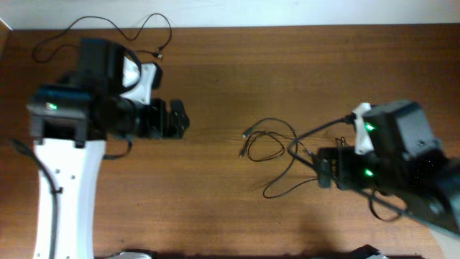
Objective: Untangle cables
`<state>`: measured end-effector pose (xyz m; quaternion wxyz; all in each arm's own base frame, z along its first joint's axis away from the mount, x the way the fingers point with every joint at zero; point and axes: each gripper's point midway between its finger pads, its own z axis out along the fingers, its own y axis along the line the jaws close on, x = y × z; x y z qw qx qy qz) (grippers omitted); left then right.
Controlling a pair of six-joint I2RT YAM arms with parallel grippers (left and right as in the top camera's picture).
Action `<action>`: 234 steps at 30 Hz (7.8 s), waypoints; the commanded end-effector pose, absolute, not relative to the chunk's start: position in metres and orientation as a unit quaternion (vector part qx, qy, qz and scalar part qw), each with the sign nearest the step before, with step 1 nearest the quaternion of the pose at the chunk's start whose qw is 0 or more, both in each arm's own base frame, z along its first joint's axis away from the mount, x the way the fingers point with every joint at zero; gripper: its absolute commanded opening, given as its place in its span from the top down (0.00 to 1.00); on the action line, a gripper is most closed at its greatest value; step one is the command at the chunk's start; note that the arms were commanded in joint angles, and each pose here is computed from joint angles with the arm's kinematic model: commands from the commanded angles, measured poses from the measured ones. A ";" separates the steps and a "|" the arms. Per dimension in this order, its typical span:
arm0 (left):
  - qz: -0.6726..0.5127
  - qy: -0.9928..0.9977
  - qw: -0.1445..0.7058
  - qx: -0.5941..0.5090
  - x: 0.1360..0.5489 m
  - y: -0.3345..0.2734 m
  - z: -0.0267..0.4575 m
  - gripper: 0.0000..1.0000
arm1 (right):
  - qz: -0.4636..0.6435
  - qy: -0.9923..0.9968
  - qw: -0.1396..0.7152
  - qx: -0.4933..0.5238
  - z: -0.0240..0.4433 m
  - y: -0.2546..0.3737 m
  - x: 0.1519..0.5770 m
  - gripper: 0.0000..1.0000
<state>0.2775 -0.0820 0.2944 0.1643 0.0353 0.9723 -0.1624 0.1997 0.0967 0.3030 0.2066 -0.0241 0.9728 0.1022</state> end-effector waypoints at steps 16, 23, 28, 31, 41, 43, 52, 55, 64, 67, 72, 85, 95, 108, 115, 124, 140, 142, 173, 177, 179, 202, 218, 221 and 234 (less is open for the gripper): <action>-0.159 0.983 0.087 -0.001 0.280 -0.087 0.177 0.01 | 0.051 0.987 -0.014 0.153 0.178 0.114 0.188 0.30; -0.133 0.983 0.100 -0.083 0.290 -0.075 0.176 0.01 | 0.051 0.987 0.036 0.146 0.192 0.117 0.180 0.01; -0.106 0.964 0.115 -0.215 0.302 -0.031 0.175 0.01 | 0.063 0.973 0.035 0.220 0.167 0.131 0.188 0.02; -0.102 0.955 0.119 -0.252 0.304 -0.008 0.175 0.01 | 0.084 0.963 0.023 0.255 0.147 0.143 0.193 0.10; -0.092 0.948 0.100 -0.286 0.292 0.011 0.173 0.01 | 0.081 0.944 -0.049 0.317 0.078 0.158 0.186 0.30; -0.092 0.948 0.100 -0.286 0.292 0.011 0.173 0.01 | 0.072 0.943 -0.053 0.319 0.068 0.158 0.186 0.30; -0.092 0.948 0.100 -0.286 0.292 0.011 0.172 0.01 | 0.041 0.942 -0.079 0.322 0.042 0.160 0.188 0.64; -0.092 0.949 0.100 -0.286 0.292 0.011 0.172 0.01 | 0.040 0.943 -0.084 0.321 0.040 0.160 0.187 0.96; -0.092 0.948 0.100 -0.286 0.292 0.011 0.172 0.01 | 0.145 0.971 0.002 0.192 0.168 0.188 0.223 0.96; -0.092 0.949 0.100 -0.286 0.292 0.011 0.172 0.01 | 0.207 0.968 0.091 0.111 0.272 0.196 0.236 0.96; -0.092 0.949 0.100 -0.286 0.292 0.011 0.172 0.01 | 0.289 0.932 0.216 0.047 0.385 0.197 0.238 0.96; -0.092 0.949 0.094 -0.287 0.290 0.011 0.172 0.01 | 0.138 0.828 0.508 0.192 0.500 0.081 0.268 0.96; -0.091 0.949 0.091 -0.287 0.288 0.011 0.171 0.01 | 0.495 0.763 0.406 0.084 0.569 0.203 0.251 0.96; -0.092 0.949 0.094 -0.287 0.290 0.011 0.172 0.01 | 0.149 0.949 0.263 0.085 0.374 0.161 0.273 0.96; -0.090 0.950 0.083 -0.288 0.284 0.010 0.171 0.05 | 0.339 0.868 0.359 0.038 0.477 0.201 0.271 0.96; -0.324 0.938 0.119 -0.027 0.293 -0.080 0.207 0.18 | 0.292 0.879 0.372 0.065 0.473 0.174 0.262 0.95; -0.317 0.939 0.121 0.057 0.286 -0.101 0.206 0.01 | 0.220 0.944 0.246 0.010 0.381 0.201 0.305 0.02; -0.308 0.942 0.119 0.055 0.285 -0.099 0.204 0.01 | 0.199 0.949 0.243 0.009 0.376 0.182 0.308 0.01; -0.195 0.959 -0.010 0.206 0.181 -0.236 0.064 0.11 | 0.011 0.947 0.271 0.172 0.360 0.034 0.340 0.02; -0.192 0.956 -0.024 0.221 0.175 -0.250 0.048 0.28 | 0.011 0.947 0.271 0.172 0.360 0.034 0.340 0.02; -0.190 0.955 -0.029 0.227 0.171 -0.255 0.043 0.36 | 0.011 0.947 0.271 0.172 0.360 0.034 0.340 0.02; -0.278 0.876 0.334 0.208 0.305 -0.230 0.402 1.00 | 0.011 0.947 0.271 0.172 0.360 0.034 0.340 0.02; -0.316 0.816 0.434 0.215 0.290 -0.217 0.490 1.00 | 0.011 0.947 0.271 0.172 0.360 0.034 0.340 0.02; -0.324 0.814 0.430 0.216 0.288 -0.219 0.491 1.00 | 0.033 0.940 0.289 0.179 0.366 0.040 0.350 0.02; -0.304 0.831 0.461 0.070 0.319 -0.196 0.500 1.00 | 0.303 0.934 0.181 0.060 0.379 0.155 0.317 0.01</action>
